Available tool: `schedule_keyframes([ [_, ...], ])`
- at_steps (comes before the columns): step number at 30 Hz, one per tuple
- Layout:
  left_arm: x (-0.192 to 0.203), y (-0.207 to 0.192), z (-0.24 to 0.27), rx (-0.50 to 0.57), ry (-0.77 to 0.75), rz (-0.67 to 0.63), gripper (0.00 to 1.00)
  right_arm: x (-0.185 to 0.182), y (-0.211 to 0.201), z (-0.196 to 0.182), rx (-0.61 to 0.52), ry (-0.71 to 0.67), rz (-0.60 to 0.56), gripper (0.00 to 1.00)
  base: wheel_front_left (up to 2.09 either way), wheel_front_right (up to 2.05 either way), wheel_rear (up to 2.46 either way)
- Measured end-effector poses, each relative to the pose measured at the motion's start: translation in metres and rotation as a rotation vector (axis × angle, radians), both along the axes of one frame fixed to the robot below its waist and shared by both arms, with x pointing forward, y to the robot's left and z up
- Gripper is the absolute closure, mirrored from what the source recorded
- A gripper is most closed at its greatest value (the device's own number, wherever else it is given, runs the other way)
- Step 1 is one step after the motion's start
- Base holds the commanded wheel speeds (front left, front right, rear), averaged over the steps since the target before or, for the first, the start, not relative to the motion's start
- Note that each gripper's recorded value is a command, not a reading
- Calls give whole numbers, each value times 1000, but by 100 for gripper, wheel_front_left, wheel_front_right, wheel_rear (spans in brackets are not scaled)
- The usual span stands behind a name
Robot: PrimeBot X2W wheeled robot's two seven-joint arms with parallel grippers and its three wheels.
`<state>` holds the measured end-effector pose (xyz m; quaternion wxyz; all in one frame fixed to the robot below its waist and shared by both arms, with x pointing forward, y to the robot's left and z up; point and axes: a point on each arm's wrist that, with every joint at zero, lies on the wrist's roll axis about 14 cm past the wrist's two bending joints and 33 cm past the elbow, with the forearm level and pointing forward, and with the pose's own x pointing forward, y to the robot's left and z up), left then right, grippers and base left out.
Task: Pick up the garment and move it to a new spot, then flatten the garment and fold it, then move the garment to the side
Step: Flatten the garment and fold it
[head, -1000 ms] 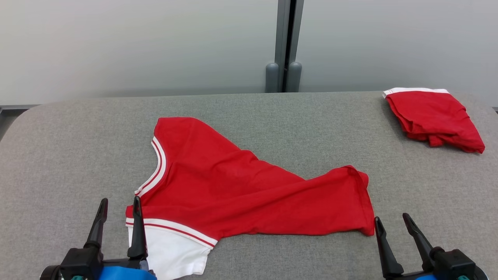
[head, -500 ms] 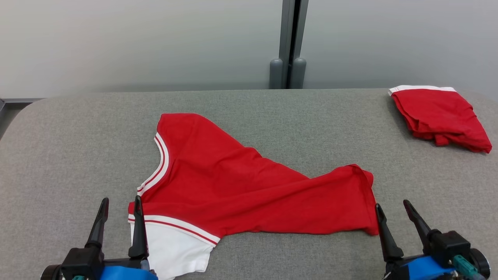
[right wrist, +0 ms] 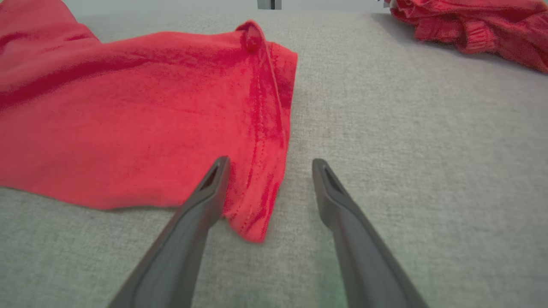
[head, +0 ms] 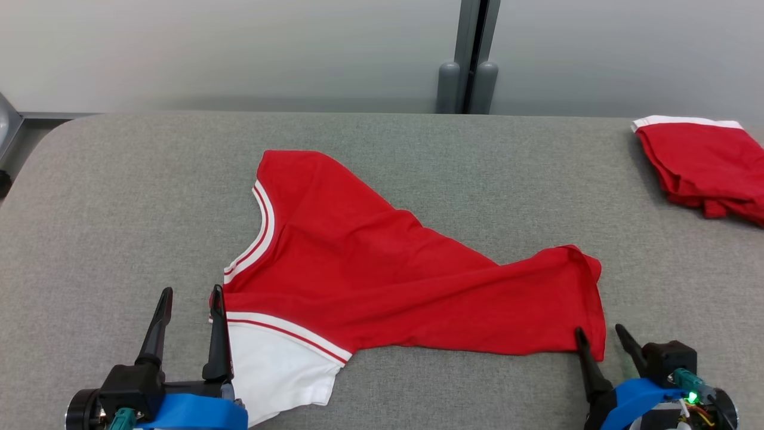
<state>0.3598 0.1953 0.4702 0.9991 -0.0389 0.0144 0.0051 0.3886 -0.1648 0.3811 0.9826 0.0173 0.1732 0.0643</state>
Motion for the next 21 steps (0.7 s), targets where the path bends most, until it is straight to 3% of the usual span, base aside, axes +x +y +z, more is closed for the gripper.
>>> schedule_keyframes([
  [8, 1, 3, -2, -1, 6, 7, 0, -8, 14, -25, 48, 85, 2, 0, 0, 0, 0],
  [9, 1, 3, -1, -2, 5, 7, 0, -8, 15, -25, 55, 87, 1, 61, 0, 0, 0],
  [10, 2, 3, -1, -5, 3, 7, 0, -9, 16, -25, 65, 86, -2, 98, 0, 0, 0],
  [21, 4, -14, 1, -16, -4, -42, 0, -16, 9, 11, 121, -30, -5, 100, 0, 0, 0],
])
